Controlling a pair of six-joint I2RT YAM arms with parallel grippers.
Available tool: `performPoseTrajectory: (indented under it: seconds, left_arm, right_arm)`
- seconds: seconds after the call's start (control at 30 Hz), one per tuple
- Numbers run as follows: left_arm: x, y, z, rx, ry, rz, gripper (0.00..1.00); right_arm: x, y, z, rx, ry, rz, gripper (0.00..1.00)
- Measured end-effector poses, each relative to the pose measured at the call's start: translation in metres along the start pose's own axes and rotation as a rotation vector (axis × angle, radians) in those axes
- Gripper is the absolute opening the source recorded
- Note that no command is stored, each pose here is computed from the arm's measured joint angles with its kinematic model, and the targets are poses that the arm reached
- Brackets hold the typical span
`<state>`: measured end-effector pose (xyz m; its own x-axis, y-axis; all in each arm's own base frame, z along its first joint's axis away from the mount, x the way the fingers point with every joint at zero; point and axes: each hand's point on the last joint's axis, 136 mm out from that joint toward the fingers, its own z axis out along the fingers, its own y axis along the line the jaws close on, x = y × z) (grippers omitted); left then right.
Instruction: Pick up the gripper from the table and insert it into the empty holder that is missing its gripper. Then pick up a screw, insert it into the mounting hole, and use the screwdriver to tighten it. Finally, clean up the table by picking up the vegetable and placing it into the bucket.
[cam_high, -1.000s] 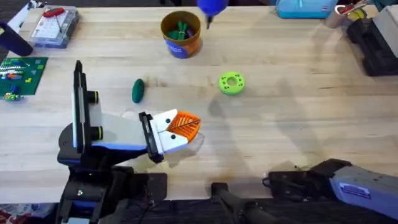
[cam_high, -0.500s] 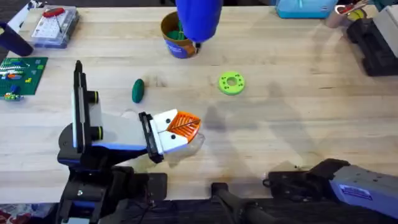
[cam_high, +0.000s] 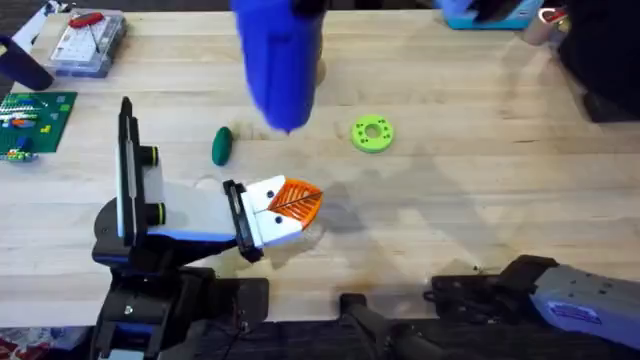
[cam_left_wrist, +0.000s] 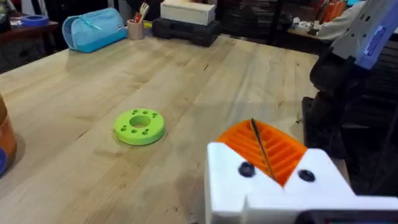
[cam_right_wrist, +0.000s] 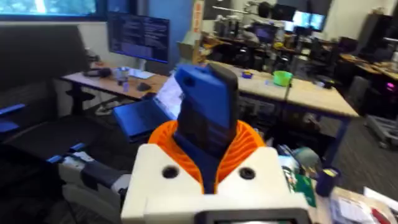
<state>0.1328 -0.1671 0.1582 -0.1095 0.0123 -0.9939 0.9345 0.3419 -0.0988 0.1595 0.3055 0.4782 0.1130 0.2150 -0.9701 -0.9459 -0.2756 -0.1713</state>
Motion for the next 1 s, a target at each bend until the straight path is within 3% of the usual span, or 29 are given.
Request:
performPoseTrajectory:
  seconds: [0.43, 1.0]
  left_arm:
    - [0.0, 0.0, 0.0, 0.0, 0.0, 0.0, 0.014]
    - [0.0, 0.0, 0.0, 0.0, 0.0, 0.0, 0.014]
  right_arm:
    - [0.039, 0.011, 0.013, -0.03, 0.011, 0.081, 0.051]
    - [0.076, 0.015, 0.012, -0.004, 0.003, 0.02, 0.052]
